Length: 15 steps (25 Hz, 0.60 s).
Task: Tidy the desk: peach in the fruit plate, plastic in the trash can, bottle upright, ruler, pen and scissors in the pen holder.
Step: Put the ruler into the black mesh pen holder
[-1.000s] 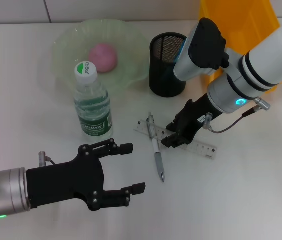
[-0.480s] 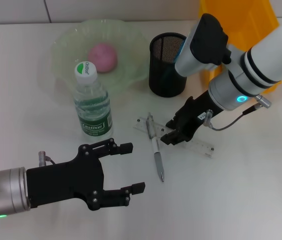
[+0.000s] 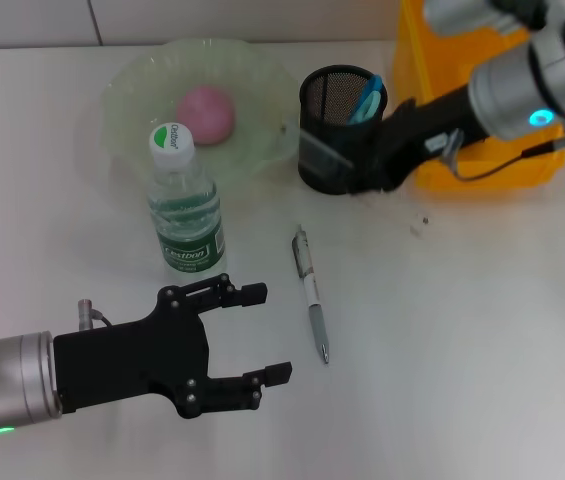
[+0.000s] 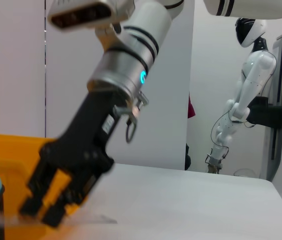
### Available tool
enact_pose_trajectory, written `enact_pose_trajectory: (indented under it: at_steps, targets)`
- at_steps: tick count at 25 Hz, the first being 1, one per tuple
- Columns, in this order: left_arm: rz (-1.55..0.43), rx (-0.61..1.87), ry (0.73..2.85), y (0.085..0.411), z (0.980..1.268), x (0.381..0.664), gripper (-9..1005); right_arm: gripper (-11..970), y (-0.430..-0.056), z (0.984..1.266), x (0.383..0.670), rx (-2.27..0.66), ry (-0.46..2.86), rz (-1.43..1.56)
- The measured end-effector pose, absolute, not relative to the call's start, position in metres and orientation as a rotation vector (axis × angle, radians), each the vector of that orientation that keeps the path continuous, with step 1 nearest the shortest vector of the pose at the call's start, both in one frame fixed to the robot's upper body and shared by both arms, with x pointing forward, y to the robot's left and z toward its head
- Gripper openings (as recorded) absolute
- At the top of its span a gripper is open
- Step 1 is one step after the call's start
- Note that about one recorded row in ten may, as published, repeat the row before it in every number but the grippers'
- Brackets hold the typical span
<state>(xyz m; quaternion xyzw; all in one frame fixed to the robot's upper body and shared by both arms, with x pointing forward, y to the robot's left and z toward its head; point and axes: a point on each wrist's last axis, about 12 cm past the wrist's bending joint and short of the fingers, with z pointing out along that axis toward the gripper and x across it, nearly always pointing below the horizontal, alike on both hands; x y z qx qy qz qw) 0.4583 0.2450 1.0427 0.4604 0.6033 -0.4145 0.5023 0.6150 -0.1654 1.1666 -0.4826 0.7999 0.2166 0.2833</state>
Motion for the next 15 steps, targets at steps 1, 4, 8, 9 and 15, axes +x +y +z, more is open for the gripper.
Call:
enact_pose_trajectory:
  at_steps: [1, 4, 8, 9, 15]
  targets:
    - [-1.001, 1.112, 1.457, 0.245, 1.043, 0.458, 813, 380, -0.168, 1.173, 0.616, -1.255, 2.116, 0.598]
    - [-1.001, 1.112, 1.455, 0.245, 1.043, 0.459, 813, 381, -0.177, 1.191, 0.617, -1.15, 2.011, 0.659]
    - [-1.003, 1.116, 1.449, 0.243, 1.044, 0.461, 812, 381, -0.187, 1.208, 0.62, -1.03, 1.845, 0.717]
    - [-1.004, 1.117, 1.448, 0.242, 1.044, 0.462, 812, 381, -0.189, 1.213, 0.622, -0.992, 1.788, 0.729]
    - [-1.0, 1.125, 1.443, 0.241, 1.044, 0.462, 813, 380, -0.189, 1.211, 0.629, -0.899, 1.567, 0.757]
